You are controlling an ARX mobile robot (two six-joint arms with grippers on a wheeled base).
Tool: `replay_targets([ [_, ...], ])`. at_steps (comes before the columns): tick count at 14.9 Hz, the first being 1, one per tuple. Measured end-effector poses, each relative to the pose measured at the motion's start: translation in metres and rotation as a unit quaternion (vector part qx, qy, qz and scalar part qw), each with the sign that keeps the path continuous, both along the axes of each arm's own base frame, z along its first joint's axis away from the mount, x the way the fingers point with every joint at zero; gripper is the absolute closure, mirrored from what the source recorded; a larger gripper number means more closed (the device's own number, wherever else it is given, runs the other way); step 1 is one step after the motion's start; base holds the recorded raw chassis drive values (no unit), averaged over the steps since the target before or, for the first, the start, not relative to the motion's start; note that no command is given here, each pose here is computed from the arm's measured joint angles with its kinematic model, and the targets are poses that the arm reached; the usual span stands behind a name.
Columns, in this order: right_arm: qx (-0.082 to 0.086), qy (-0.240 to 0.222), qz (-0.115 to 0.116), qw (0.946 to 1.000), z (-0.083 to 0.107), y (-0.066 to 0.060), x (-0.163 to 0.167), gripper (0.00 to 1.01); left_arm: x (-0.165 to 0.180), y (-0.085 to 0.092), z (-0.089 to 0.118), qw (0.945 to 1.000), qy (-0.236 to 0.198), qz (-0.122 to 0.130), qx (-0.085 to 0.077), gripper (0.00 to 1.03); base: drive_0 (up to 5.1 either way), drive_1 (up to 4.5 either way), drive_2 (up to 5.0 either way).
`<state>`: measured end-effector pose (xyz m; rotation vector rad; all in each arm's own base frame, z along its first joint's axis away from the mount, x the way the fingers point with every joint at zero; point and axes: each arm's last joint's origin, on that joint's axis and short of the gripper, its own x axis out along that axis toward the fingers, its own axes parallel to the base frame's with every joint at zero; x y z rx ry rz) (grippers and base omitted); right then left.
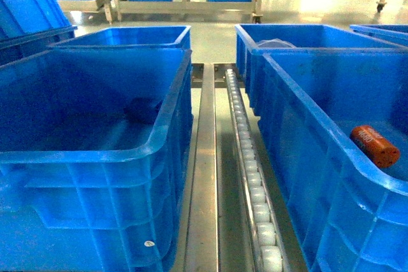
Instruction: Sort blue parts and orange caps into right shelf containers
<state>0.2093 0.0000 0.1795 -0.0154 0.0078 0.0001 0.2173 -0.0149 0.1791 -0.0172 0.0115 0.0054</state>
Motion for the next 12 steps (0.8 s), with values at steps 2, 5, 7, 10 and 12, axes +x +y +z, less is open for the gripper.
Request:
replay_targets([
  [2,0.000,0.003,0.000,1.0000,-0.005,0.000,-0.020,1.00,-0.021,0.005,-0.004,1.0000,0.002,-0.004,0.000,0.98,0.0,0.00,0.0],
  [5,0.002,0.010,0.000,0.9999,-0.019,0.000,-0.040,1.00,-0.043,0.015,-0.017,1.0000,0.005,0.000,0.001,1.01,0.0,0.00,0.0],
  [7,0.002,0.004,0.000,1.0000,-0.018,0.000,-0.052,1.00,-0.056,0.015,-0.019,1.0000,0.006,-0.003,0.001,1.01,0.0,0.00,0.0],
  [10,0.002,0.006,0.000,1.0000,-0.018,0.000,-0.065,1.00,-0.070,0.015,-0.018,1.0000,0.006,-0.003,0.001,1.01,0.0,0.00,0.0],
  [12,0.002,-0.001,0.000,1.0000,-0.014,0.000,-0.070,1.00,-0.075,0.015,-0.017,1.0000,0.003,-0.002,0.001,1.01,0.0,0.00,0.0],
])
